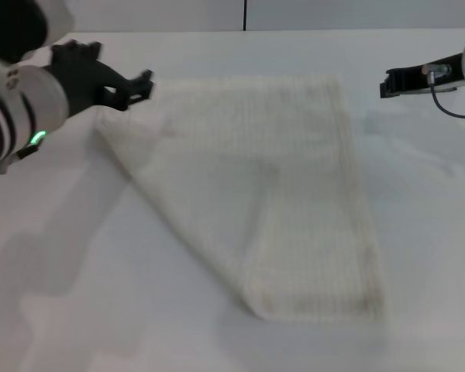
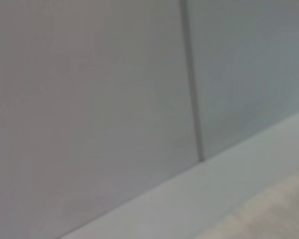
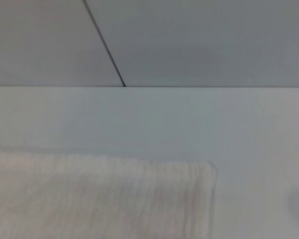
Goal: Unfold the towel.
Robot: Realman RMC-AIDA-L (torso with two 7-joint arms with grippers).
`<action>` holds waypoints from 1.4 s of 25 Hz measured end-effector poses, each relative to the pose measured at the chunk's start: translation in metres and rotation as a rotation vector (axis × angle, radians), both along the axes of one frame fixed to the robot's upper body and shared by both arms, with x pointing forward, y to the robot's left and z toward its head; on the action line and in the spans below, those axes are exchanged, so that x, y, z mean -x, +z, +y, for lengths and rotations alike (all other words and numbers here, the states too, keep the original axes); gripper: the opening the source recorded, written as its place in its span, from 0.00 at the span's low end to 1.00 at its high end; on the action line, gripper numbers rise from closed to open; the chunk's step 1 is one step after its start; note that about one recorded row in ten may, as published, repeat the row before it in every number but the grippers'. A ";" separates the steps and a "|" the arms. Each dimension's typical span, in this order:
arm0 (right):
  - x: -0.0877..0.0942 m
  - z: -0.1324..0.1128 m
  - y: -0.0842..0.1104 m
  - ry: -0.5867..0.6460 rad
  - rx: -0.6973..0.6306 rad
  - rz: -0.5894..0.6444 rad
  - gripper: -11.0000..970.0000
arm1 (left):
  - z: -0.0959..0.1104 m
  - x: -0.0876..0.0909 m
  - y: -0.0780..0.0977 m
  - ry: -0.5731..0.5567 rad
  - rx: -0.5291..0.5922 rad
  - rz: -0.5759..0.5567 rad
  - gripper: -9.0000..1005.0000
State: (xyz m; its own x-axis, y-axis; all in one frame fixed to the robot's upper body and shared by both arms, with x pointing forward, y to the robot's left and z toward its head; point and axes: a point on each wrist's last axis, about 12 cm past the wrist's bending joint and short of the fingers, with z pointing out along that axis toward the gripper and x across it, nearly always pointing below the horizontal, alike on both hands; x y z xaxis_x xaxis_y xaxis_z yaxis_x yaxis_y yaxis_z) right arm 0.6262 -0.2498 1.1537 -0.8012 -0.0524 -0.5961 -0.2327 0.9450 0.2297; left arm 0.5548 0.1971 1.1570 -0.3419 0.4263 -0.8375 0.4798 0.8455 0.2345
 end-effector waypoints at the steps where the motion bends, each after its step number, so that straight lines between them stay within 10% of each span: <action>1: -0.002 0.002 0.001 0.010 0.010 -0.005 0.04 | -0.004 -0.001 0.003 -0.023 0.000 0.017 0.77; 18: -0.015 0.011 0.008 0.066 0.033 -0.006 0.01 | -0.040 0.008 -0.003 -0.233 -0.047 0.150 0.76; 35: -0.035 0.058 -0.025 0.126 0.072 0.120 0.02 | -0.074 0.011 -0.024 -0.344 -0.066 0.175 0.75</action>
